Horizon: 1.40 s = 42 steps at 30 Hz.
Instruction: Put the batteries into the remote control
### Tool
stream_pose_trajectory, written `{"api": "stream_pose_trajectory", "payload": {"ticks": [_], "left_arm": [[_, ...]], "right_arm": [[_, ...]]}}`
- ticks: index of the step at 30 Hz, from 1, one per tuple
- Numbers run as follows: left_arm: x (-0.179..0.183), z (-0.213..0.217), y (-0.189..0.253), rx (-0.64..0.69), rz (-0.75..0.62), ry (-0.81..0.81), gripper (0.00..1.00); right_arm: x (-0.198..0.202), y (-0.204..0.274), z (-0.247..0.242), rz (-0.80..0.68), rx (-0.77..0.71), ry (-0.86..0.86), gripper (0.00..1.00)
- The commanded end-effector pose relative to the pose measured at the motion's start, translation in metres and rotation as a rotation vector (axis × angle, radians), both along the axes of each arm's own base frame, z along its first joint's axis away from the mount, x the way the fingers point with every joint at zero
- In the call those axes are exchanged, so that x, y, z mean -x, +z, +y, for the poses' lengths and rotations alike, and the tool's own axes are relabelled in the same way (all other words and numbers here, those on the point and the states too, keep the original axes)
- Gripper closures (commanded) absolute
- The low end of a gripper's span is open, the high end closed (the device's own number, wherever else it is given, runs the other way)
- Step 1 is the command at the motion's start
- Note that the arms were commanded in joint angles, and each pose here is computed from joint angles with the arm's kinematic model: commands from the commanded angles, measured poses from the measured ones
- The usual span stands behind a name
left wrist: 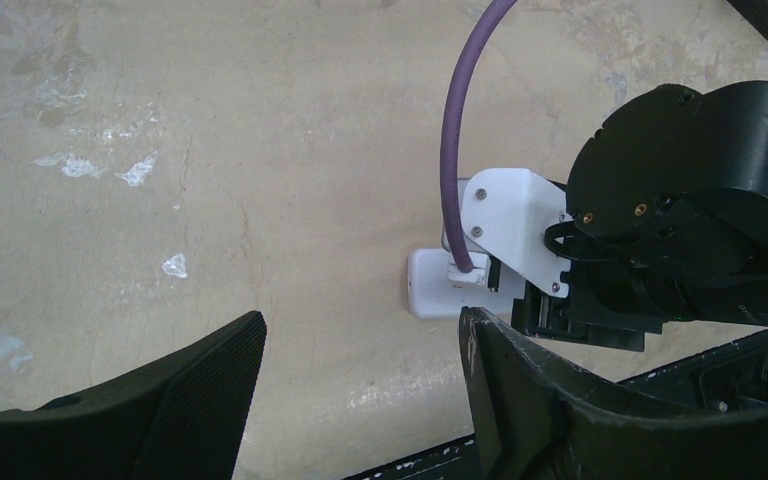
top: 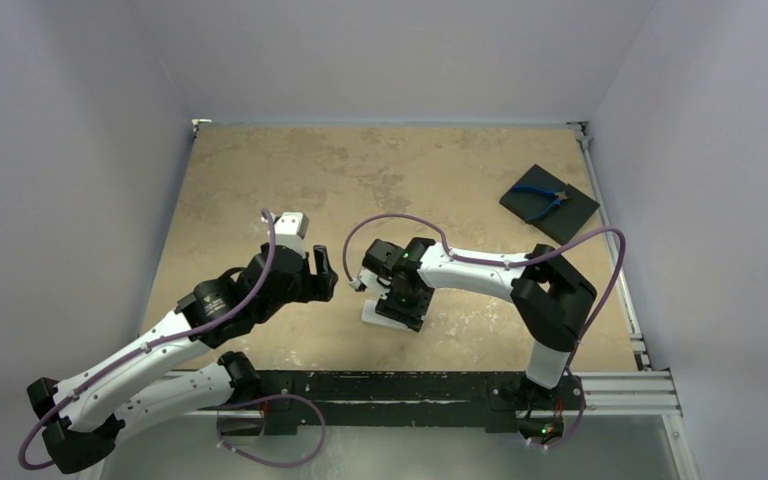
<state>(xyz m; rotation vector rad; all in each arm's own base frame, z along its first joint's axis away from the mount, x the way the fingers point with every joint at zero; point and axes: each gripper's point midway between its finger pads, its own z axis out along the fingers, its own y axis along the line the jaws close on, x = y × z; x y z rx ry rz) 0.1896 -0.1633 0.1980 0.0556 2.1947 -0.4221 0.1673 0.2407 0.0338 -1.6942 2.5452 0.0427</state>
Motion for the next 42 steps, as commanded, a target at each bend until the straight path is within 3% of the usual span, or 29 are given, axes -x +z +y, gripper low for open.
{"api": "stream_pose_trajectory", "payload": {"ticks": [1, 42], "left_arm": [[-0.003, -0.001, 0.003, 0.003, -0.018, -0.005, 0.29], [0.0, 0.0, 0.01, 0.031, -0.036, -0.012, 0.29]], "right_arm": [[-0.008, 0.012, 0.008, -0.029, -0.035, 0.044, 0.81], [-0.001, 0.009, 0.011, 0.001, 0.053, 0.148, 0.83]]}}
